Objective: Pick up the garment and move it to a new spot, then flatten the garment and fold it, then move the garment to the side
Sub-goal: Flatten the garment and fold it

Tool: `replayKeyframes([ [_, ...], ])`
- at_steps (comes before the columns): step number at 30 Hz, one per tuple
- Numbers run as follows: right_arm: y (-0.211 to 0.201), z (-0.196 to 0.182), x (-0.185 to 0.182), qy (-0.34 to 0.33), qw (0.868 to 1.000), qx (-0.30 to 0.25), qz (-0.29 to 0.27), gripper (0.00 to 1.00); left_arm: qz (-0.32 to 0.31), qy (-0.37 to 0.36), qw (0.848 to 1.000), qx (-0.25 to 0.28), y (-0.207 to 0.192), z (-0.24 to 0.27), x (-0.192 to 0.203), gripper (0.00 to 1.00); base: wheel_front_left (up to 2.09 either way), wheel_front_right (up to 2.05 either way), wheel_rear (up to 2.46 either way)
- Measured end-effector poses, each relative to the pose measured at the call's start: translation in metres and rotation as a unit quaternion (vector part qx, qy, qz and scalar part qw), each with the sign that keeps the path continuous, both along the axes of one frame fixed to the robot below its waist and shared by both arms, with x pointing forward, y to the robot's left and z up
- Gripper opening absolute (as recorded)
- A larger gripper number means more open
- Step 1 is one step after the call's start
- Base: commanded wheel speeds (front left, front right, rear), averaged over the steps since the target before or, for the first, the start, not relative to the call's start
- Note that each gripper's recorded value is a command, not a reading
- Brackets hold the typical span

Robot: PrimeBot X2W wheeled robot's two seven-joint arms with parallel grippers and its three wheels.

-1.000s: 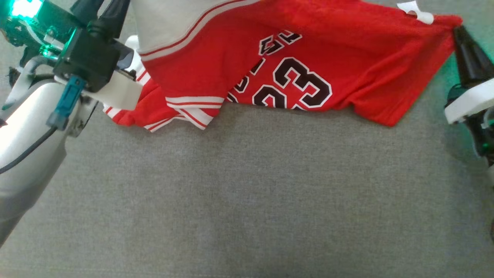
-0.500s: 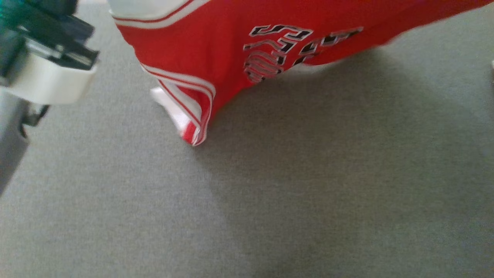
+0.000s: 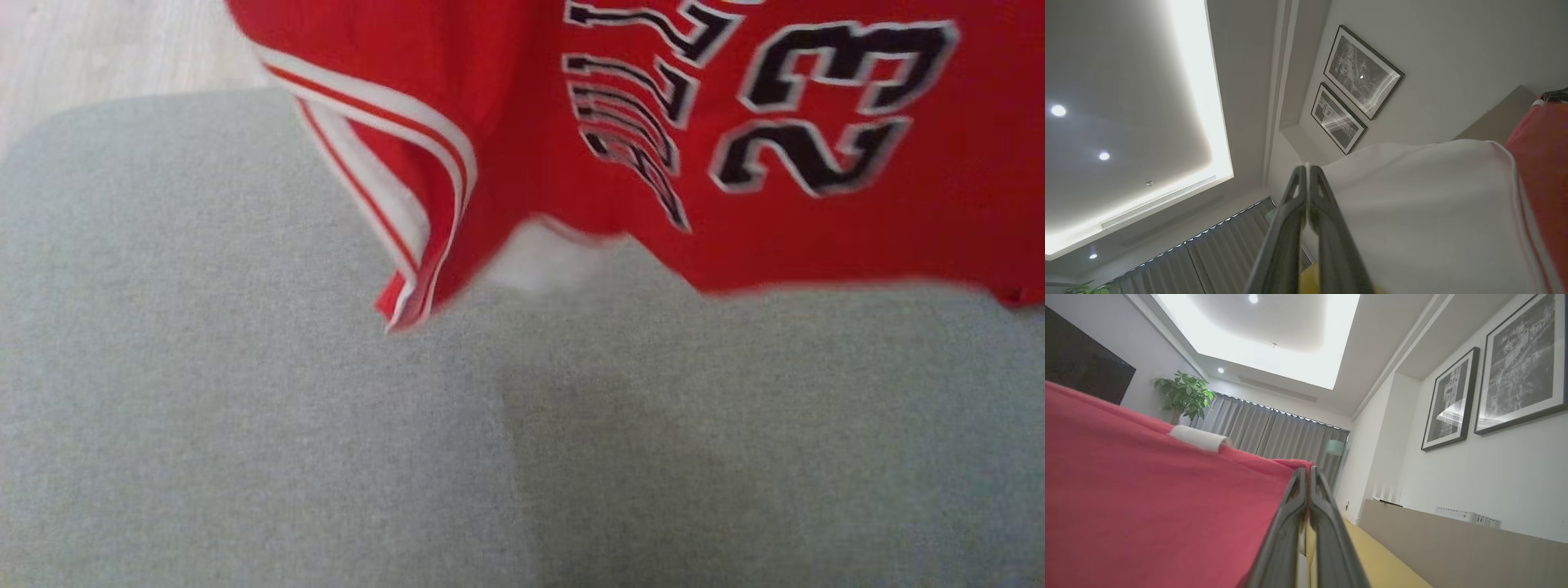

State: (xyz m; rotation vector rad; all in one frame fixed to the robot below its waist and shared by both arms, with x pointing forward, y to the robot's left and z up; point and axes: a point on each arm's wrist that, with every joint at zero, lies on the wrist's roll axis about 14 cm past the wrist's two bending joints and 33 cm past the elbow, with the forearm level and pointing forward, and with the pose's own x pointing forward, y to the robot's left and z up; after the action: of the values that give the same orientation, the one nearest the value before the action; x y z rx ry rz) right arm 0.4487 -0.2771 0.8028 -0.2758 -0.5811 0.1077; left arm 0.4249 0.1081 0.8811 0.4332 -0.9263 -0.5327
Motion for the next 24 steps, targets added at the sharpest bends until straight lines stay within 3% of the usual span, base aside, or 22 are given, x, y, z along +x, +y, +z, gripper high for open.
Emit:
replayKeyframes([
  [4,0.006,0.003,0.022,0.013,1.000,-0.005,-0.001,0.00,0.012,0.088,0.996,-0.016,0.004,-0.009,0.042,0.00,0.00,0.00,0.00],
  [7,0.019,-0.033,0.065,0.080,0.997,0.004,0.008,0.00,0.034,0.178,0.983,-0.022,0.011,-0.050,0.094,0.00,0.00,0.00,0.00],
  [10,0.028,-0.059,0.097,0.111,0.994,0.011,0.013,0.00,0.054,0.209,0.976,-0.011,0.011,-0.075,0.129,0.00,0.00,0.00,0.00],
  [15,0.039,-0.074,0.142,0.103,0.994,0.032,0.023,0.00,0.037,0.212,0.976,-0.042,0.002,-0.094,0.171,0.00,0.00,0.00,0.00],
  [24,0.054,-0.125,0.182,0.127,0.991,-0.002,0.029,0.00,0.034,0.181,0.982,-0.050,0.009,-0.108,0.200,0.00,0.00,0.00,0.00],
])
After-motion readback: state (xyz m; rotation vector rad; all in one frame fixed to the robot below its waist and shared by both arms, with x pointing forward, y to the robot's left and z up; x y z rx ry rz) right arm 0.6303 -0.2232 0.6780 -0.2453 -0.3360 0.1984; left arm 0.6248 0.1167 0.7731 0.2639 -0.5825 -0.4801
